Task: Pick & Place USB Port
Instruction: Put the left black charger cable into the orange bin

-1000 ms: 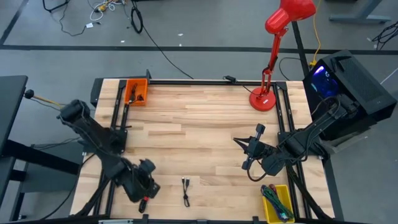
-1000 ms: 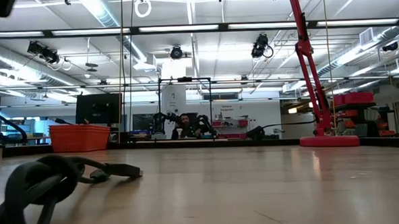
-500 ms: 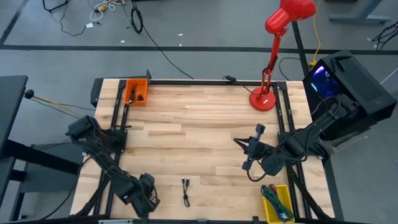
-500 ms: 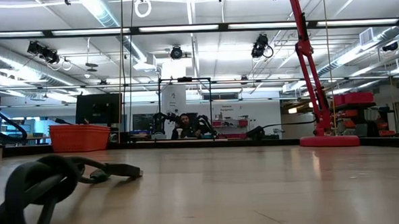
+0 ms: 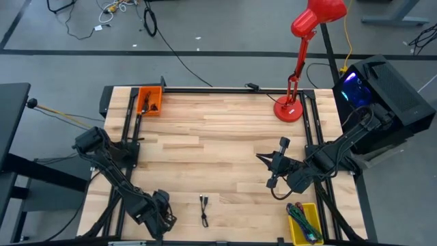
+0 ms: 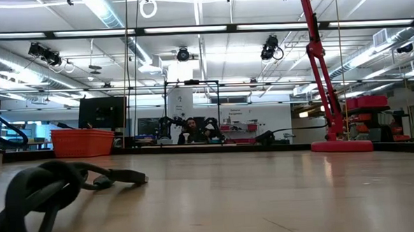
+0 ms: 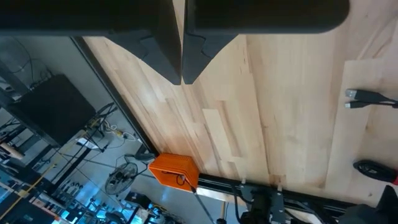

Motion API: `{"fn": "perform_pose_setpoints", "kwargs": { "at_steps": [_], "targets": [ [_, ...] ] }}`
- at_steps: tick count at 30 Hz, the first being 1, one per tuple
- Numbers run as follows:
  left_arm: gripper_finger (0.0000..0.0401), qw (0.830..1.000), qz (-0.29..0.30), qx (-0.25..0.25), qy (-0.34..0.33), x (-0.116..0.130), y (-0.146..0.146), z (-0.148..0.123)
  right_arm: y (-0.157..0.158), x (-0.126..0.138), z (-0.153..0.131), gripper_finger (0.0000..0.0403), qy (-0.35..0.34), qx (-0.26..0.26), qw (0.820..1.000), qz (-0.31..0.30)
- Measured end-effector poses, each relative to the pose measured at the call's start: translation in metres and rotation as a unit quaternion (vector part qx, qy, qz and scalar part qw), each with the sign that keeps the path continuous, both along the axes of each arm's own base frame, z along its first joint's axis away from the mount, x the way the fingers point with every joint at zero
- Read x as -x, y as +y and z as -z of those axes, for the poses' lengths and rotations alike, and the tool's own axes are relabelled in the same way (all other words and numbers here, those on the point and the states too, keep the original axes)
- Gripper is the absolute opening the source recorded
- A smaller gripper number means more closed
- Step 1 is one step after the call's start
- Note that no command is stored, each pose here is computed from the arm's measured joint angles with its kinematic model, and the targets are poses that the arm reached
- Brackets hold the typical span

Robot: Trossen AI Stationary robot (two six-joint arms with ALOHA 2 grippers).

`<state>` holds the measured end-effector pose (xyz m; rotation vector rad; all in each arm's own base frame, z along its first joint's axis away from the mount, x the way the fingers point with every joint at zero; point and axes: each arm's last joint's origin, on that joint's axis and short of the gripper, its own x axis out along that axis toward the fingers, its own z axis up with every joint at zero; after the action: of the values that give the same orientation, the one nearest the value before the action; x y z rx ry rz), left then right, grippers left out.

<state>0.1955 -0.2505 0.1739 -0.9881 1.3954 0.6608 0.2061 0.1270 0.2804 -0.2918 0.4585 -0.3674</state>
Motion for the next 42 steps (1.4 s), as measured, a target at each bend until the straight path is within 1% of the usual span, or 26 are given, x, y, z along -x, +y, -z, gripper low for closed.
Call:
{"fn": "perform_pose_setpoints", "kwargs": {
  "at_steps": [4, 9, 14, 16, 17, 18, 21, 27, 29, 30, 31, 33, 34, 36, 37, 38, 39, 41, 42],
  "targets": [
    [0.0154, 1.0, -0.006, -0.001, 0.004, 0.0, -0.001, 0.002, 0.0, 0.0, 0.0, 0.0016, 0.0, 0.0, 1.0, 0.0],
    [0.017, 1.0, -0.014, -0.002, 0.011, -0.004, -0.006, 0.015, 0.0, 0.001, 0.001, 0.0016, 0.005, 0.003, 1.0, 0.0],
    [0.0167, 1.0, -0.01, -0.007, 0.017, -0.007, -0.01, 0.03, -0.001, 0.001, 0.001, 0.0016, 0.008, 0.005, 1.0, 0.0],
    [0.0153, 1.0, -0.009, -0.011, 0.022, -0.008, -0.011, 0.033, -0.001, 0.001, 0.001, 0.0016, 0.008, 0.005, 1.0, 0.0],
    [0.014, 1.0, -0.006, -0.013, 0.024, -0.008, -0.011, 0.033, -0.001, 0.001, 0.001, 0.0016, 0.008, 0.005, 1.0, 0.0],
    [0.0122, 1.0, -0.007, -0.015, 0.026, -0.008, -0.01, 0.034, -0.001, 0.001, 0.001, 0.0016, 0.008, 0.005, 1.0, 0.0],
    [0.0051, 1.0, -0.01, -0.016, 0.024, -0.012, -0.006, 0.033, -0.001, 0.001, 0.001, 0.0016, 0.008, 0.005, 1.0, 0.0],
    [0.005, 0.999, 0.003, -0.033, 0.036, -0.017, 0.005, 0.03, -0.002, 0.002, 0.003, 0.0016, 0.011, 0.0, 1.0, 0.006],
    [0.005, 0.997, 0.009, -0.057, 0.045, -0.017, 0.014, 0.027, -0.002, 0.002, 0.004, 0.0016, 0.014, 0.0, 1.0, 0.008],
    [0.005, 0.995, 0.014, -0.079, 0.053, -0.017, 0.019, 0.024, -0.002, 0.002, 0.005, 0.0016, 0.016, 0.002, 1.0, 0.009],
    [0.005, 0.992, 0.018, -0.106, 0.059, -0.016, 0.025, 0.017, -0.001, 0.002, 0.005, 0.0016, 0.017, 0.002, 1.0, 0.009],
    [0.005, 0.984, 0.021, -0.159, 0.077, -0.016, 0.036, -0.004, -0.001, 0.001, 0.007, 0.0016, 0.02, 0.004, 1.0, 0.01],
    [0.005, 0.978, 0.023, -0.188, 0.087, -0.015, 0.042, -0.015, 0.0, 0.0, 0.009, 0.0016, 0.022, 0.006, 1.0, 0.011],
    [0.005, 0.958, 0.029, -0.261, 0.114, -0.011, 0.056, -0.036, 0.002, -0.002, 0.012, 0.0016, 0.026, 0.007, 1.0, 0.012],
    [0.005, 0.949, 0.03, -0.29, 0.117, -0.01, 0.063, -0.048, 0.002, -0.003, 0.013, 0.0016, 0.029, 0.01, 0.999, 0.012],
    [0.005, 0.945, 0.029, -0.308, 0.103, -0.01, 0.069, -0.061, 0.003, -0.004, 0.015, 0.0016, 0.032, 0.012, 0.999, 0.012],
    [0.005, 0.945, 0.028, -0.317, 0.077, -0.01, 0.073, -0.071, 0.004, -0.005, 0.017, 0.0016, 0.035, 0.014, 0.999, 0.012],
    [0.005, 0.941, 0.044, -0.336, 0.025, -0.007, 0.088, -0.085, 0.005, -0.007, 0.02, 0.0016, 0.039, 0.016, 0.999, 0.014],
    [0.005, 0.937, 0.037, -0.348, -0.001, -0.005, 0.096, -0.092, 0.005, -0.008, 0.021, 0.0016, 0.04, 0.016, 0.999, 0.015]
  ]
}}
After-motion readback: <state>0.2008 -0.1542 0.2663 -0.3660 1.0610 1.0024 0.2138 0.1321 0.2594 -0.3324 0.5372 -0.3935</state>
